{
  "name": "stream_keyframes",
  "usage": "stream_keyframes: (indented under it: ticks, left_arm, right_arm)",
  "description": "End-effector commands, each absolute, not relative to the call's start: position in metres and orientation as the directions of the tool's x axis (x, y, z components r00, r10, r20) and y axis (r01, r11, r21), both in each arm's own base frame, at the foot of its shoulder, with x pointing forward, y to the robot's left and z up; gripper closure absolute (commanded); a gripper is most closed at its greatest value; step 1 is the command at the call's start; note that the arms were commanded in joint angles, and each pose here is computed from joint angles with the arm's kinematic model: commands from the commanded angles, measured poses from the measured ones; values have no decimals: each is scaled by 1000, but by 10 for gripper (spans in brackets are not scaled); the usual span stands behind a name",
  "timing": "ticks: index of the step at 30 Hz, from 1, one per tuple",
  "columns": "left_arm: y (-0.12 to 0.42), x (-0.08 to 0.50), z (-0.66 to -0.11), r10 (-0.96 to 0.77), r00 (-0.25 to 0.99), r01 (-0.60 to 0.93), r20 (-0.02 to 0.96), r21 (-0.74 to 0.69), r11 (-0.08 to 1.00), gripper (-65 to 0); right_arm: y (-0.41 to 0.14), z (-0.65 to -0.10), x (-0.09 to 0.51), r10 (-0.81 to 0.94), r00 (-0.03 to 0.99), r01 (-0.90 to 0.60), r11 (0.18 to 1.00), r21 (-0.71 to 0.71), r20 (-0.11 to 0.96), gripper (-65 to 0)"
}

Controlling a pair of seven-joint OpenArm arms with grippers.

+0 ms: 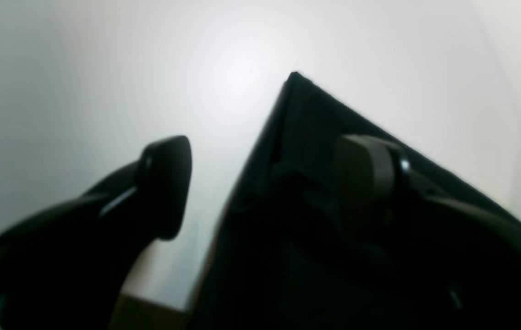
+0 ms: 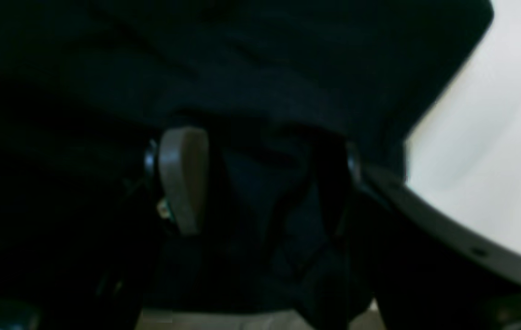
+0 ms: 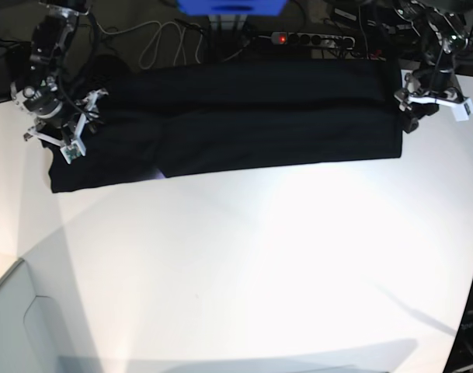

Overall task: Fold the T-shirt properly
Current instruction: 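Hold the folded strip with both grippers and straighten it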

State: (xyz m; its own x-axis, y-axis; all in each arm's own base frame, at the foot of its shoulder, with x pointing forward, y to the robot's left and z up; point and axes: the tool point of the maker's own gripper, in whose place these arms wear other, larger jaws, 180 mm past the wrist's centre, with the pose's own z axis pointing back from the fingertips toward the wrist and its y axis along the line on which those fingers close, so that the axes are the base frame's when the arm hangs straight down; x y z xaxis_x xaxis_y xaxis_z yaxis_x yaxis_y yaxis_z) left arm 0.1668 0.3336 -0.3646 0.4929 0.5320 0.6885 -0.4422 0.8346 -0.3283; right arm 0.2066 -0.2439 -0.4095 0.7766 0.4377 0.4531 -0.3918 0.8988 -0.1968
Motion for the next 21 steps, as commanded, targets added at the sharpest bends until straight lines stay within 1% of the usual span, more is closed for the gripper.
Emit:
stream_keyframes:
  ticks: [1, 8, 11, 17, 21]
  left_arm:
    - [339, 168, -361, 526, 482, -441, 700, -325, 837, -464]
    - [341, 164, -387, 591, 486, -483, 644, -367, 795, -464]
    - [330, 168, -391, 584, 508, -460, 634, -374, 806, -465]
    - [322, 173, -389, 578, 514, -438, 633, -385, 812, -465]
    - [321, 172, -382, 559, 516, -426, 650, -371, 825, -465]
  right_arm:
    - [-253, -402, 211, 457, 764, -397, 890, -226, 456, -354]
    - [-255, -402, 214, 452, 766, -392, 892, -225, 458, -354]
    - [-254, -403, 214, 449, 767, -391, 893, -222, 458, -354]
    - [-254, -403, 215, 448, 766, -390, 894, -221, 460, -354]
    - [-253, -403, 215, 449, 766, -392, 893, -220, 460, -354]
